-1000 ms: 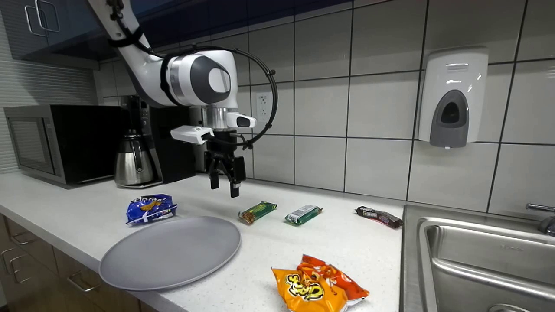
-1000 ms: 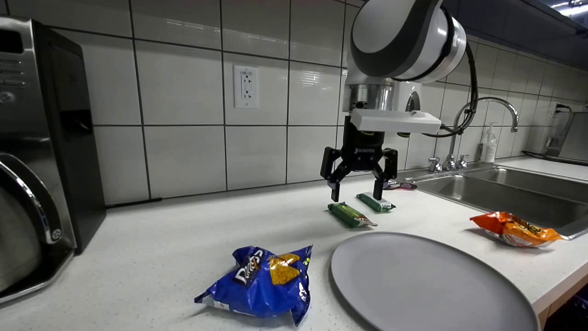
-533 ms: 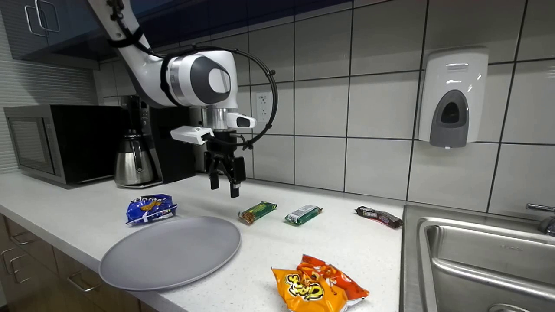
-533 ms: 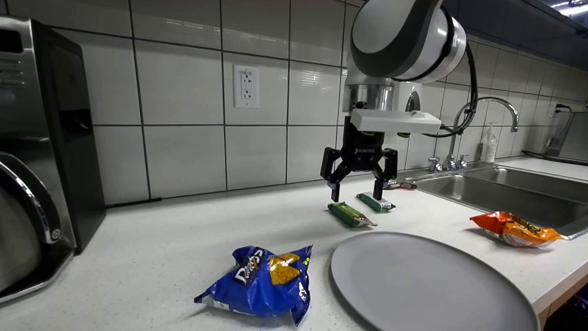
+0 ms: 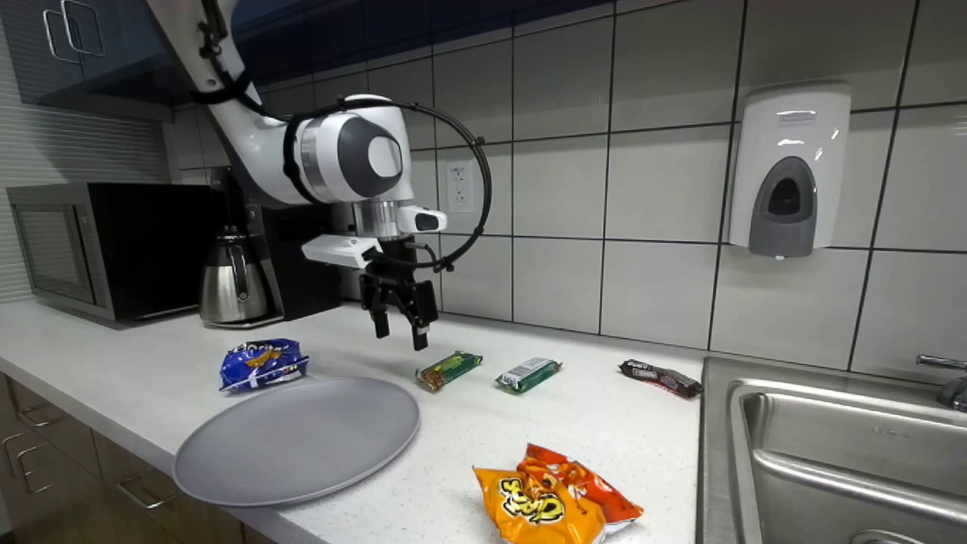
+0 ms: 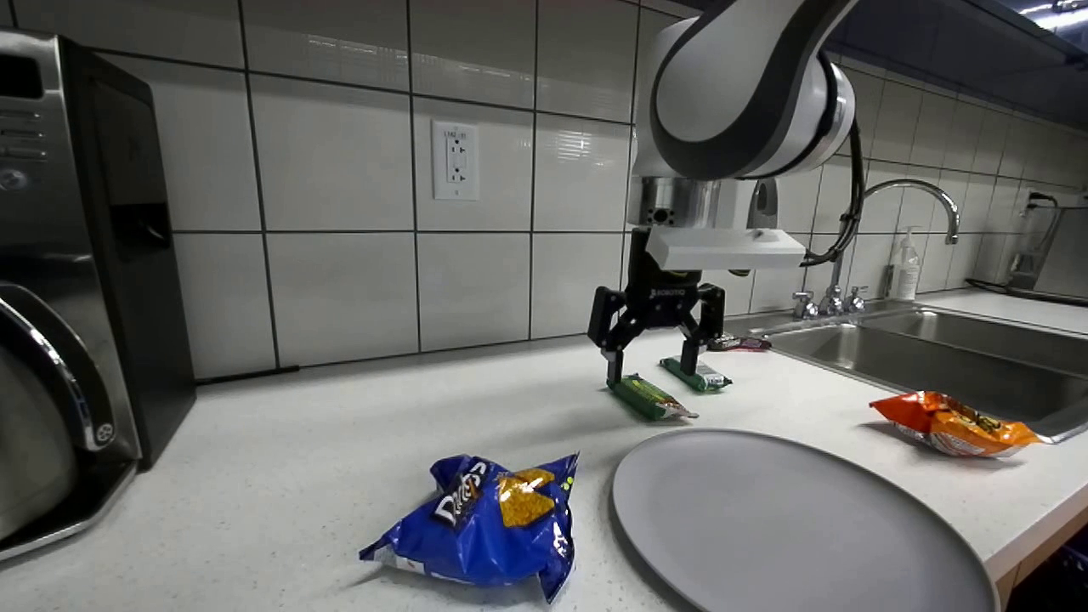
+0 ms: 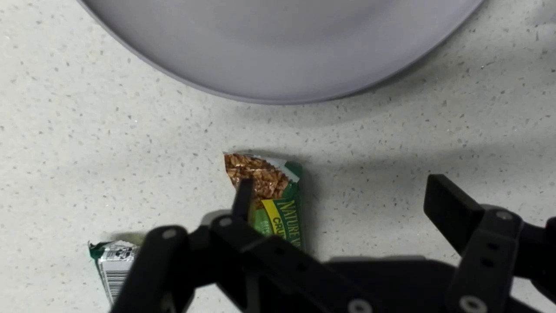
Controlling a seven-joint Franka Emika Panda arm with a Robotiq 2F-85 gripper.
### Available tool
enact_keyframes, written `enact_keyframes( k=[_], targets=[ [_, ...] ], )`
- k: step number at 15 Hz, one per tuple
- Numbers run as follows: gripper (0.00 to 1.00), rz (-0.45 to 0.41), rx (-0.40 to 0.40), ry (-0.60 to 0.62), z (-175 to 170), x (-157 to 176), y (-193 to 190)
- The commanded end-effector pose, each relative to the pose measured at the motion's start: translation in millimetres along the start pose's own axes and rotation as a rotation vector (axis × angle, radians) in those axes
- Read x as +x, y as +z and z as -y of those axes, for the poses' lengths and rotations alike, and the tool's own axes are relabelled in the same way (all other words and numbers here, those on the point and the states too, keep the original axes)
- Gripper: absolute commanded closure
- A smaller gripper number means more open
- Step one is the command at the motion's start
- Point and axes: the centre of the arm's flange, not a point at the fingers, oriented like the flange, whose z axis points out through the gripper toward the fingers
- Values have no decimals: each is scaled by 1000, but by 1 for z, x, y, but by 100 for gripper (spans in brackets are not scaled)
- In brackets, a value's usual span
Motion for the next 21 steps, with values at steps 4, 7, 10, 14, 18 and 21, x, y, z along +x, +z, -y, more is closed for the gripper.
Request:
enact_keyframes(
  k=[4, 7, 10, 14, 18, 21],
  targets=[
    [0, -50, -9, 33, -14, 32, 23],
    [0, -64, -5, 39, -22, 46, 30],
    [0, -68, -13, 29, -29, 57, 36],
    [0, -68, -18, 18, -36, 64, 40],
    [0, -70, -21, 5, -37, 64, 40],
    [0, -68, -18, -9, -36, 61, 38]
  ],
)
